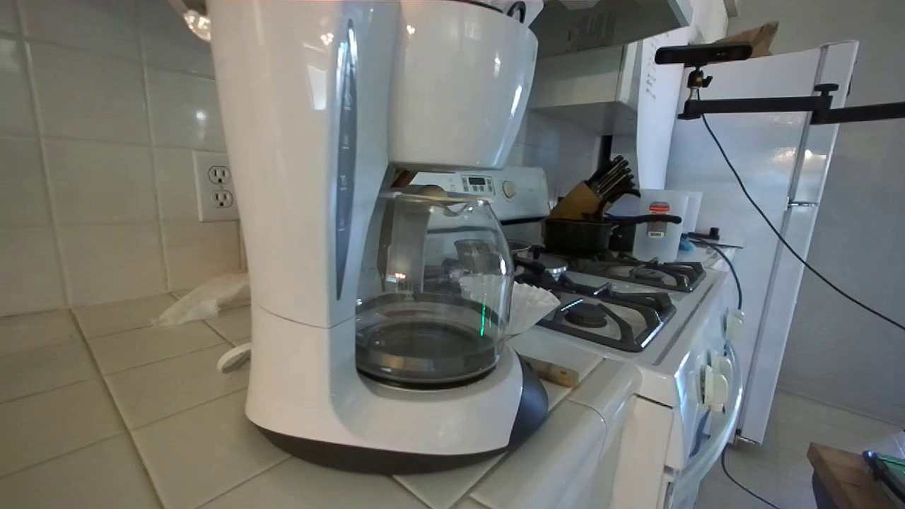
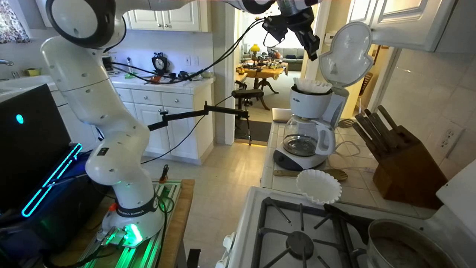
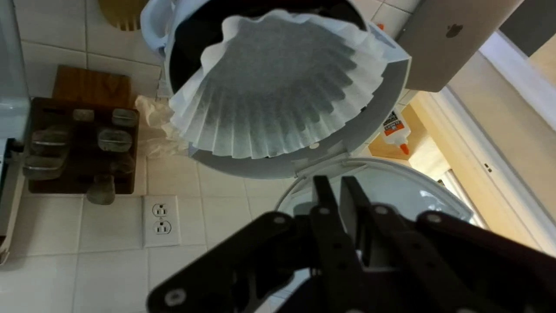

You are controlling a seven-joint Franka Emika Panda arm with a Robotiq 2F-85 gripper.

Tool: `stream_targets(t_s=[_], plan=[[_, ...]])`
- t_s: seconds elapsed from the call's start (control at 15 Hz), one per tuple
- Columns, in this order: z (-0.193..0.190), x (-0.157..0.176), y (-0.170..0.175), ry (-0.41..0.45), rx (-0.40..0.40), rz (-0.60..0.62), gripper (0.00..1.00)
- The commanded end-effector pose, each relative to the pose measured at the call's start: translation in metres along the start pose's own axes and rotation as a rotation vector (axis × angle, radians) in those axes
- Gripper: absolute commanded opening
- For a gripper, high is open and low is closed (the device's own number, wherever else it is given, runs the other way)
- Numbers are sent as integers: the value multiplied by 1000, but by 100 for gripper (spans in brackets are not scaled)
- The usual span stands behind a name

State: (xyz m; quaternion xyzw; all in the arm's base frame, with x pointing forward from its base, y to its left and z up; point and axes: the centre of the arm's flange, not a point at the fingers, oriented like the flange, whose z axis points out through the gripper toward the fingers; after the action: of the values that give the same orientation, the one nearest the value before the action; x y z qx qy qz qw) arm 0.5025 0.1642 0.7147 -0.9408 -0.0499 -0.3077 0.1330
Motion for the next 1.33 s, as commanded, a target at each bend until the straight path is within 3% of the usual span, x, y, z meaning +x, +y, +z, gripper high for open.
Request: stream_targets(t_s=[0.0, 0.33, 0.6, 0.67, 0.8, 1.27], plan=[[19, 10, -5, -28, -85, -44, 0], [46, 3, -3, -119, -195, -81, 1], [60, -13, 1, -315, -262, -38, 0], [58, -20, 9, -244, -224, -66, 1], [61, -25, 10, -297, -242, -49, 1], [61, -24, 10, -302, -245, -43, 1]])
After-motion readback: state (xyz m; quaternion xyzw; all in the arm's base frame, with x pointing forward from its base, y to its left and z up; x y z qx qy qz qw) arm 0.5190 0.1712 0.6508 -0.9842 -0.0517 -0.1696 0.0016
